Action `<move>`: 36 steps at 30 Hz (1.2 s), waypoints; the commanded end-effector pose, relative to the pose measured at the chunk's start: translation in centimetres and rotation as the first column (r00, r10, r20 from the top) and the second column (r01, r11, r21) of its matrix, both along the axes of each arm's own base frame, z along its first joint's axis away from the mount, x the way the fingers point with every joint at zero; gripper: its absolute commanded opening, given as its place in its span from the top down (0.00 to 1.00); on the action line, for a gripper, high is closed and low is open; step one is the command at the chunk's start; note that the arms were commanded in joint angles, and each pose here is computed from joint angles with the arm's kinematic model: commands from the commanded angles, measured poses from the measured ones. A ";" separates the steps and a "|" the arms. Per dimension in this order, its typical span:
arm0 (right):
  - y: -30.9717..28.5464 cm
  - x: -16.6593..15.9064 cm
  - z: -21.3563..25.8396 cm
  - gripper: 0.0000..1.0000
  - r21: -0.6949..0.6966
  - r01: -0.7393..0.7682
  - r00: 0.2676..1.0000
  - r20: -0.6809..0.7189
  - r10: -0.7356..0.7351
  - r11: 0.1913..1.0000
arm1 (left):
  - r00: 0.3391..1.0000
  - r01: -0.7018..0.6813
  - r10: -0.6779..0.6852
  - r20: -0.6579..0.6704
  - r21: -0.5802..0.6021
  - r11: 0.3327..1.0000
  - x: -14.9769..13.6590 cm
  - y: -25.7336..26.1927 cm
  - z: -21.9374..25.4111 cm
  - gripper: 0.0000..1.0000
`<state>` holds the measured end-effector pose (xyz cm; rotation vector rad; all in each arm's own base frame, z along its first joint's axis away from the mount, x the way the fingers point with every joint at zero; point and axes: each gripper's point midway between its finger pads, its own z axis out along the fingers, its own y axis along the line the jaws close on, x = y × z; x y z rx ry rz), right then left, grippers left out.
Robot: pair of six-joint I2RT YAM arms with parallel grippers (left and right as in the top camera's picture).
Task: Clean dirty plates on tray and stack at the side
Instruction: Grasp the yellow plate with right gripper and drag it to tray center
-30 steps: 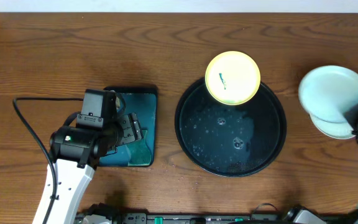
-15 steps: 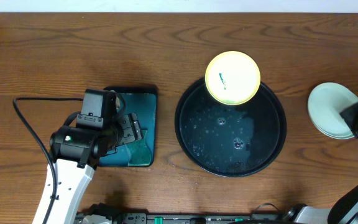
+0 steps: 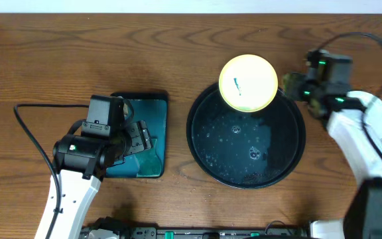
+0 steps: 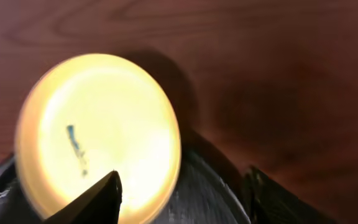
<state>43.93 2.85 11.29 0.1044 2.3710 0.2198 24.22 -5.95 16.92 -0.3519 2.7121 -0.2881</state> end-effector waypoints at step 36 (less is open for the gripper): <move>2.7 -15.4 -7.6 0.99 -0.046 0.169 0.786 -0.596 -0.162 0.985 | 1.000 -0.009 0.009 0.004 -0.001 1.000 0.1 0.1 0.2 0.21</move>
